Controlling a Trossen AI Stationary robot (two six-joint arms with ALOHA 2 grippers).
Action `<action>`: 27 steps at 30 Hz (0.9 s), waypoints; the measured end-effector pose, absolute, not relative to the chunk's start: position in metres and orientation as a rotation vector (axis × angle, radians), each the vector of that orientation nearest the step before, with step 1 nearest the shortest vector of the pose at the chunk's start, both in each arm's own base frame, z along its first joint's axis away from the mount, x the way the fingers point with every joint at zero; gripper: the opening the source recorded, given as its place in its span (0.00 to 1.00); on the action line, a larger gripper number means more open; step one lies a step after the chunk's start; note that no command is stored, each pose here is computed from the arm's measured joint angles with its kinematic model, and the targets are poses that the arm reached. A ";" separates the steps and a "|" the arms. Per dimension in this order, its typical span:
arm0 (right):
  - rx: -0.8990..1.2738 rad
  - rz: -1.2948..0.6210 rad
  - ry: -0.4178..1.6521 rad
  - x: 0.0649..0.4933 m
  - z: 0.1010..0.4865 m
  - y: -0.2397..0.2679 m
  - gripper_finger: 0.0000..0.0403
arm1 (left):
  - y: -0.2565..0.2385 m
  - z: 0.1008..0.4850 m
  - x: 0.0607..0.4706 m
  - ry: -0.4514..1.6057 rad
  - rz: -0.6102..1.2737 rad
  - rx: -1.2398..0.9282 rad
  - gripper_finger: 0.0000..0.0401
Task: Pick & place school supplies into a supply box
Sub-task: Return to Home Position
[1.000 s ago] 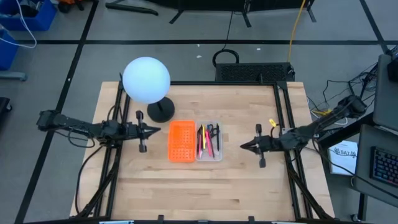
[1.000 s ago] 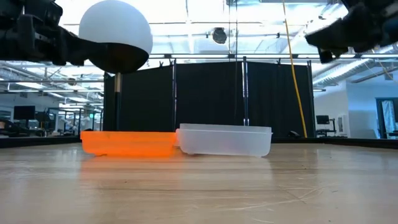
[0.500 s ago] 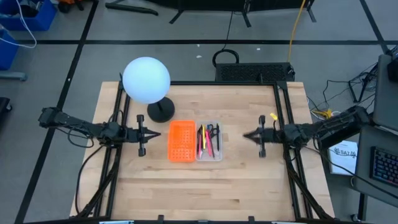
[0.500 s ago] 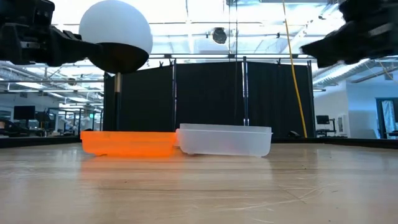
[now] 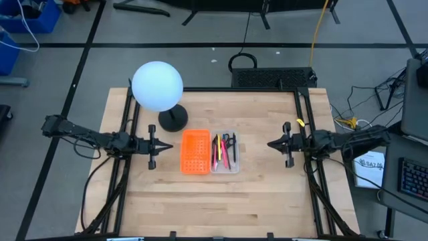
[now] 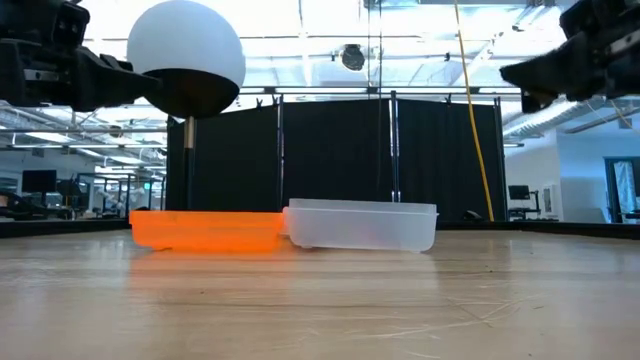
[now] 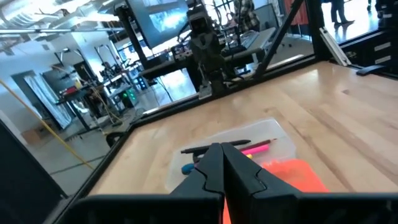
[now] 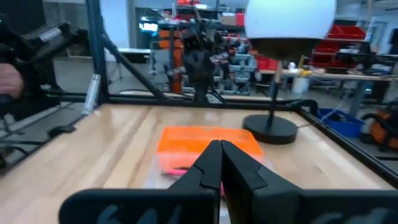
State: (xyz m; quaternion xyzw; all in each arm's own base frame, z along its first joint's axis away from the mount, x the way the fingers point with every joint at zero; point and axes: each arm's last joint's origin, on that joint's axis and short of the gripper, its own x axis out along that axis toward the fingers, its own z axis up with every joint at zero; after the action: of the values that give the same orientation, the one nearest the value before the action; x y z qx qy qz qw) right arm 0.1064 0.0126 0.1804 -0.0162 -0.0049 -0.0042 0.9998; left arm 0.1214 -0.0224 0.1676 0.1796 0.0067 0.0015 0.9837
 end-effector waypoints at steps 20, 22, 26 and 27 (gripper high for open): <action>0.036 -0.002 -0.080 0.099 0.176 0.013 0.00 | -0.021 0.166 0.121 0.033 0.048 0.252 0.02; 0.037 -0.002 -0.080 0.099 0.176 0.013 0.00 | -0.021 0.166 0.121 0.032 0.047 0.240 0.02; 0.037 -0.002 -0.080 0.099 0.176 0.013 0.00 | -0.021 0.166 0.121 0.032 0.047 0.233 0.02; 0.037 -0.002 -0.080 0.099 0.176 0.013 0.00 | -0.021 0.166 0.121 0.032 0.047 0.233 0.02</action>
State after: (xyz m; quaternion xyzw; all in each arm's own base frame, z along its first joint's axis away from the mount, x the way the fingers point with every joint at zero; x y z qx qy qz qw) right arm 0.0991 0.0126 0.1762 0.0182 -0.0401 -0.0011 0.9990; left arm 0.1213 -0.0211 0.1663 0.1163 0.0159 0.0235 0.9928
